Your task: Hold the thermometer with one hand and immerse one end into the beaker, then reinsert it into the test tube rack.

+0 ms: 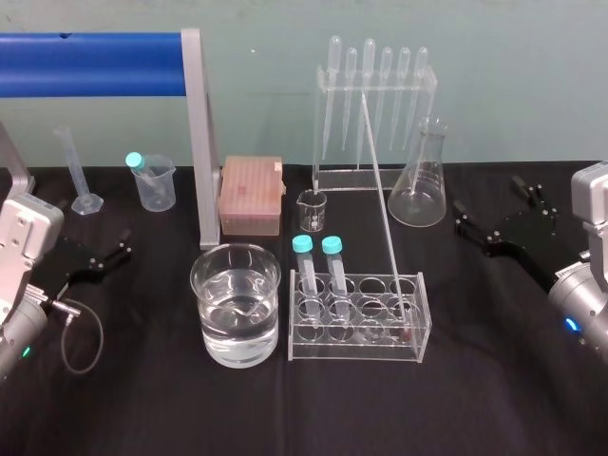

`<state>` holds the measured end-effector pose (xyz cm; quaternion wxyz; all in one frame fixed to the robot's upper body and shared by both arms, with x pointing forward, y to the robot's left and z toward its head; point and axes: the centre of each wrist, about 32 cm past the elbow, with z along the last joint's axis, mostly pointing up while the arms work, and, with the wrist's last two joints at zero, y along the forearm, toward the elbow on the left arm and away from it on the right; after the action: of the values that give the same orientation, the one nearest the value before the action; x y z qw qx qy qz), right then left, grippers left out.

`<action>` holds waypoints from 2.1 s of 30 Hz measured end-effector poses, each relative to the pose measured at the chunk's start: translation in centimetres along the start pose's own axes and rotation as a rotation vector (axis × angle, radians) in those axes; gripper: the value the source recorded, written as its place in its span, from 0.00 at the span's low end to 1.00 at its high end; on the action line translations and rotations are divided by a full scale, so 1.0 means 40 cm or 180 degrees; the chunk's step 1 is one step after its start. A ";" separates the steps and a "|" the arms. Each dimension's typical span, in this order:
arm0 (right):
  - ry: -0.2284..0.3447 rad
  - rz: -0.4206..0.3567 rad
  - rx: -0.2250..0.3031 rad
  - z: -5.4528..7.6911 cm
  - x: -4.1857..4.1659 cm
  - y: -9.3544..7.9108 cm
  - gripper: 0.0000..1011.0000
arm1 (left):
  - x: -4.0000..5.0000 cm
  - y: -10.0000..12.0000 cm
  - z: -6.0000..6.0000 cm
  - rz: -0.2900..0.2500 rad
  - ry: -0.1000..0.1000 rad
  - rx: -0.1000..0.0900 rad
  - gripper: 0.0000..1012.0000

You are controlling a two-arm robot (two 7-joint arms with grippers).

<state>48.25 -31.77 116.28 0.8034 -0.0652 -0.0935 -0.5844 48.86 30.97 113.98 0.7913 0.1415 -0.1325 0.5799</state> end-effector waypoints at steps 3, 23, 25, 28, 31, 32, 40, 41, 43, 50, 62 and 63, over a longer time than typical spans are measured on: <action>0.0010 0.0014 0.0015 0.001 0.001 -0.001 0.99 | 0.000 0.000 0.000 0.0000 0.0000 0.0000 1.00; 0.0397 0.0295 0.0429 0.043 0.011 -0.019 0.99 | 0.000 0.000 0.000 0.0000 0.0000 0.0000 1.00; 0.0456 0.0348 0.0477 0.049 0.013 -0.021 0.99 | 0.000 0.000 0.000 0.0000 0.0000 0.0000 1.00; 0.0565 0.0457 0.0551 0.058 0.016 -0.021 0.99 | 0.000 0.000 0.000 0.0000 0.0000 0.0000 1.00; 0.0655 0.0574 0.0590 0.063 0.017 -0.018 0.99 | 0.000 0.000 0.000 0.0000 0.0000 0.0000 1.00; 0.0655 0.0574 0.0590 0.063 0.017 -0.018 0.99 | 0.000 0.000 0.000 0.0000 0.0000 0.0000 1.00; 0.0813 0.0887 0.0573 0.076 0.010 0.014 0.99 | 0.000 0.000 0.000 0.0000 0.0000 0.0000 1.00; 0.0820 0.0907 0.0567 0.077 0.009 0.017 0.99 | 0.000 0.000 0.000 0.0000 0.0000 0.0000 1.00; 0.0832 0.0939 0.0557 0.079 0.006 0.023 0.99 | 0.000 0.000 0.000 0.0000 0.0000 0.0000 1.00; 0.0877 0.1088 0.0517 0.088 -0.002 0.056 0.99 | 0.000 0.000 0.000 0.0000 0.0000 0.0000 1.00; 0.1087 0.1239 0.0402 0.097 -0.004 0.104 0.99 | 0.000 0.000 0.000 0.0000 0.0000 0.0000 1.00; 0.1093 0.1250 0.0393 0.099 -0.004 0.110 0.99 | 0.000 0.000 0.000 0.0000 0.0000 0.0000 1.00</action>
<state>52.11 -29.42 120.12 0.9079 0.0671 0.0232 -0.4131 48.86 30.97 113.98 0.7913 0.1415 -0.1325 0.5800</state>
